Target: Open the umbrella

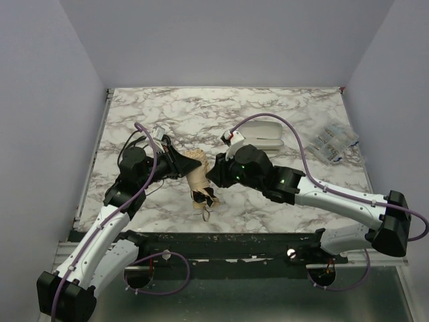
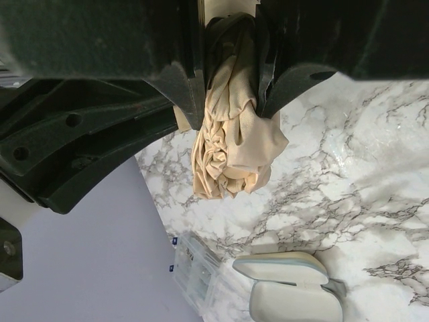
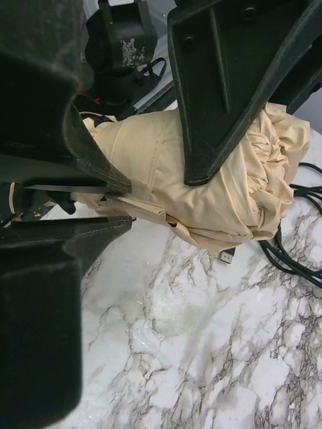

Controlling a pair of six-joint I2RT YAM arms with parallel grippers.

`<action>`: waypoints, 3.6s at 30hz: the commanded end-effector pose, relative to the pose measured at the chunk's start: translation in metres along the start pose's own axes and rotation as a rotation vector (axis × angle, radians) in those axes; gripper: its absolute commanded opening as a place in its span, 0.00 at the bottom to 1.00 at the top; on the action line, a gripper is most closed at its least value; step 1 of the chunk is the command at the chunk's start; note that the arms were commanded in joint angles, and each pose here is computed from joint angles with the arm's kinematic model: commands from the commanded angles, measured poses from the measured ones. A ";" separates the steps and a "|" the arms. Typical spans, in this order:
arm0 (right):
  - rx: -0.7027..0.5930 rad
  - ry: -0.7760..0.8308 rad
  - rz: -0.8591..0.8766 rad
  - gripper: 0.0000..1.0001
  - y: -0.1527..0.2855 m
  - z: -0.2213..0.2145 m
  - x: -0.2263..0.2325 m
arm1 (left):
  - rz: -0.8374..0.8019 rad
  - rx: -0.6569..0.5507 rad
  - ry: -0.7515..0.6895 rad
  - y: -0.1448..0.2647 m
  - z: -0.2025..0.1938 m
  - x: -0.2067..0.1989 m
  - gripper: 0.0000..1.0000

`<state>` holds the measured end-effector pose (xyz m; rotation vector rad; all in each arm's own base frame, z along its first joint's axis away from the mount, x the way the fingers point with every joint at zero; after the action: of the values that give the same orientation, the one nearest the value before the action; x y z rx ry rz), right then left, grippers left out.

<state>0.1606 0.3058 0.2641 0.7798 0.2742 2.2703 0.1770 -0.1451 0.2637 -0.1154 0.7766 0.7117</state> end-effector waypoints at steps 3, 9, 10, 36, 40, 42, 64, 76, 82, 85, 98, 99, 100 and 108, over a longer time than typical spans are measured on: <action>-0.017 0.012 -0.051 0.19 -0.005 0.002 -0.005 | -0.092 -0.071 -0.069 0.006 0.021 -0.024 0.00; 0.003 0.024 -0.066 0.03 -0.009 -0.004 -0.008 | -0.115 -0.068 -0.083 0.007 0.020 -0.026 0.00; 0.006 0.025 -0.068 0.01 -0.010 -0.005 -0.009 | -0.119 -0.065 -0.084 0.007 0.020 -0.026 0.00; -0.059 0.103 -0.304 0.01 -0.023 -0.010 -0.044 | -0.234 -0.001 -0.109 0.009 0.011 -0.033 0.00; -0.068 0.104 -0.317 0.01 -0.024 -0.008 -0.047 | -0.236 0.001 -0.109 0.009 0.010 -0.032 0.00; -0.075 0.101 -0.322 0.01 -0.024 -0.005 -0.047 | -0.236 0.001 -0.109 0.010 0.010 -0.032 0.00; -0.085 -0.025 0.144 0.88 0.032 0.034 -0.027 | -0.216 -0.016 -0.090 0.005 0.015 -0.031 0.00; 0.029 -0.035 0.272 0.90 0.009 0.006 -0.025 | -0.184 -0.053 -0.060 0.005 0.024 -0.035 0.00; 0.117 -0.004 0.152 0.90 0.008 -0.028 -0.052 | -0.179 -0.055 -0.077 0.006 0.028 -0.038 0.00; 0.123 0.015 0.056 0.90 0.012 -0.038 -0.067 | -0.174 -0.053 -0.087 0.006 0.030 -0.039 0.00; 0.061 0.019 -0.243 0.90 0.016 -0.028 -0.093 | -0.165 -0.062 -0.110 0.012 0.037 -0.047 0.00; 0.050 0.019 -0.246 0.90 0.017 -0.024 -0.092 | -0.166 -0.063 -0.111 0.012 0.037 -0.047 0.00; 0.042 0.014 -0.241 0.90 0.017 -0.021 -0.090 | -0.166 -0.064 -0.111 0.012 0.037 -0.047 0.00; -0.055 -0.034 0.132 0.91 0.038 0.022 -0.033 | -0.172 -0.062 -0.106 0.014 0.035 -0.047 0.00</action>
<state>0.1821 0.2428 0.2310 0.7877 0.3433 2.1717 0.1705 -0.1497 0.2981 -0.1287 0.7127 0.5919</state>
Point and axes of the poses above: each gripper's point midway between its finger pads, its own y axis back along the fingers, its own x axis along the line the jaws close on, z = x × y, the point moved 8 cm from there along y, back along the fingers, and after that the axes turned 6 degrees about -y, right-handed, at the moved point
